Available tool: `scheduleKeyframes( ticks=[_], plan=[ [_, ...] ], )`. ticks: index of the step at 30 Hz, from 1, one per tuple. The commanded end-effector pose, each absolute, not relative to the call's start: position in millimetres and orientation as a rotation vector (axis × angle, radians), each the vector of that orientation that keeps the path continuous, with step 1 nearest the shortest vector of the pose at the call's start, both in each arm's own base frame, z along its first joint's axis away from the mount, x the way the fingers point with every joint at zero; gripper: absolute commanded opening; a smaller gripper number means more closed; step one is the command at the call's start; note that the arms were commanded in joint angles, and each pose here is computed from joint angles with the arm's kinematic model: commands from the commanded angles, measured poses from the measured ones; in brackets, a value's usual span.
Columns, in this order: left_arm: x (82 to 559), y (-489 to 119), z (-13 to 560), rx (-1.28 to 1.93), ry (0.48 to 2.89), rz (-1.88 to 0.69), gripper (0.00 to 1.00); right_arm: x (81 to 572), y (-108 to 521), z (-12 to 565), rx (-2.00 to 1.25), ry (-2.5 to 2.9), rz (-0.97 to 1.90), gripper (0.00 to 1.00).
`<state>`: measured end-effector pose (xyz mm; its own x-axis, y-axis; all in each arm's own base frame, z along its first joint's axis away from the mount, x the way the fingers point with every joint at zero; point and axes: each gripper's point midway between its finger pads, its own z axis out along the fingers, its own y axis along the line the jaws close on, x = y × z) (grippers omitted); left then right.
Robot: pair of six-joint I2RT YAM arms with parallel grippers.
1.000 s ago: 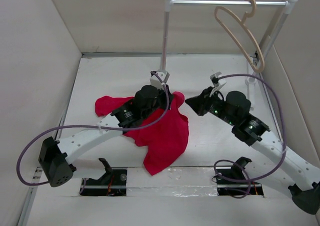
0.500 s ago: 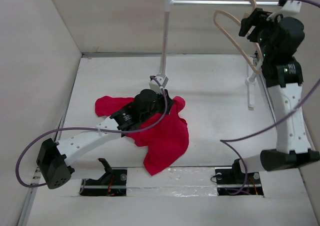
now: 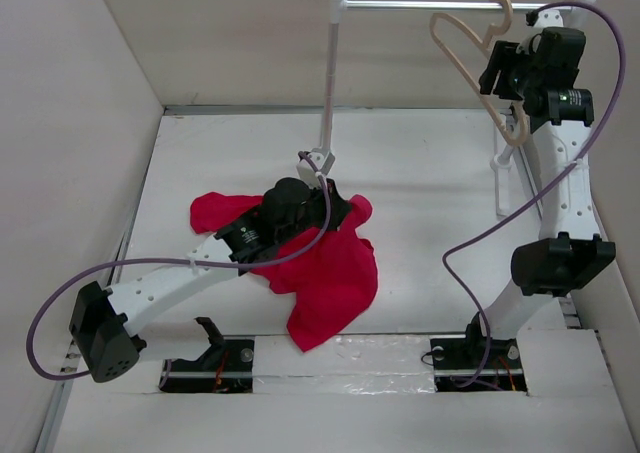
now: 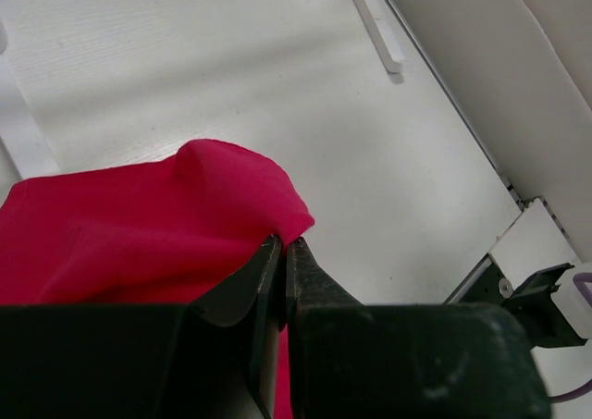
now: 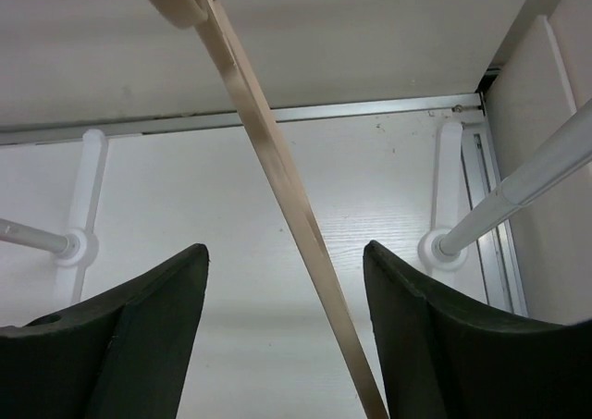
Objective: Place the t-shirt on the hanger
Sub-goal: Pick up the hanger from the clothesline, then place the T-shirt on the hanger.
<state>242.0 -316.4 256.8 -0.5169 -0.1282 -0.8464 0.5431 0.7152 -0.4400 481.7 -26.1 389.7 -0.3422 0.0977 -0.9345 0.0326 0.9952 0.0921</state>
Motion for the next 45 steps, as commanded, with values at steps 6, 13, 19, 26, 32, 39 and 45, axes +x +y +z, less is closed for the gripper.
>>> scheduleKeyframes(
  ticks=[6, 13, 19, 26, 32, 39, 45],
  plan=[
    [246, -323, 277, 0.295, 1.883, -0.921, 0.00, 489, -18, 418, 0.047, 1.814, 0.051, 0.29],
    [248, -323, 278, 0.280, 1.881, -0.918, 0.00, 481, -11, 436, 0.069, 1.714, -0.002, 0.00],
    [250, -326, 283, 0.257, 1.862, -0.940, 0.00, 445, -7, 484, 0.074, 1.540, 0.030, 0.00],
    [259, -325, 301, 0.225, 1.816, -0.941, 0.00, 408, 14, 478, 0.068, 1.507, 0.161, 0.00],
    [290, -310, 304, 0.139, 1.785, -0.920, 0.00, 368, 59, 453, 0.008, 1.527, 0.363, 0.00],
    [334, -280, 311, 0.062, 1.754, -0.935, 0.00, 280, 133, 388, -0.165, 1.589, 0.702, 0.00],
    [355, -267, 312, 0.022, 1.752, -0.883, 0.00, 209, 147, 338, -0.233, 1.693, 0.820, 0.00]
  ],
)
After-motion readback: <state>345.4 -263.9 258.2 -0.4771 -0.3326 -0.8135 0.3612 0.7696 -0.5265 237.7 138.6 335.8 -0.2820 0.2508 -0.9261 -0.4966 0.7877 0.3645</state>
